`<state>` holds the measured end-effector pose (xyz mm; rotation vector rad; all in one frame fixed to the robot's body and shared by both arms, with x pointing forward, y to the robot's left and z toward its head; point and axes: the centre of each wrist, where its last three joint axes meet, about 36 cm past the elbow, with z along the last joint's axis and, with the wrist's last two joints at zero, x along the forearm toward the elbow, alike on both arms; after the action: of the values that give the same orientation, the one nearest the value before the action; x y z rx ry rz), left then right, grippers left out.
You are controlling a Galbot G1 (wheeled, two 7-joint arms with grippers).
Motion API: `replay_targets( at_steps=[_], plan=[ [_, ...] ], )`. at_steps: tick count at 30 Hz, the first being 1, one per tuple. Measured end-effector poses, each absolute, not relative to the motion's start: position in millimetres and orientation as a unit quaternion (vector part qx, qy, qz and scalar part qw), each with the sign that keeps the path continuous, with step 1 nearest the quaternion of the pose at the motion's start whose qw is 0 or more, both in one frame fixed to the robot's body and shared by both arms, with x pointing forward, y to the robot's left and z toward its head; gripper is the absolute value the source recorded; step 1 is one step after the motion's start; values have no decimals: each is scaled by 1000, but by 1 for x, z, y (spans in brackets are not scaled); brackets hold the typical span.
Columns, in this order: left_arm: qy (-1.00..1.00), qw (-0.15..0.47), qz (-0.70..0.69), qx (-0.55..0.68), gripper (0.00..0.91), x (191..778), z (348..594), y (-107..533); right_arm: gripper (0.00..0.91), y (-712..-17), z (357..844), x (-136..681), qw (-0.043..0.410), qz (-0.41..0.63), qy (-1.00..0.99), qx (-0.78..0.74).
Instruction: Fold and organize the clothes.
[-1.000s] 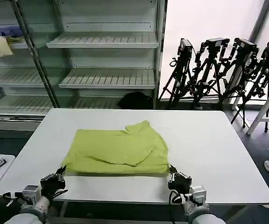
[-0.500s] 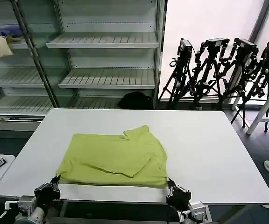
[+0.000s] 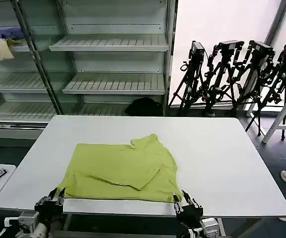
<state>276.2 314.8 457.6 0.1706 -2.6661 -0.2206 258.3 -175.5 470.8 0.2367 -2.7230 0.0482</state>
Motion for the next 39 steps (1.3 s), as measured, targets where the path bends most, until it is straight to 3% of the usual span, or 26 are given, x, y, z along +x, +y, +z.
replay_targets(
  at_steps=[10,21,30,39],
  plan=[
    [-980,170,-92,46,907,307,473,316,907,-173,478,302,156,-7,-983,96],
    [-986,135,-98,-30,907,390,487,322,907,-154,471,410,125,-20,-984,122],
    [-978,153,-127,-70,907,457,488,337,907,-142,469,496,133,-26,-983,125],
    [-966,199,-138,-91,907,508,472,351,907,-127,468,561,155,-25,-981,117]
  ],
)
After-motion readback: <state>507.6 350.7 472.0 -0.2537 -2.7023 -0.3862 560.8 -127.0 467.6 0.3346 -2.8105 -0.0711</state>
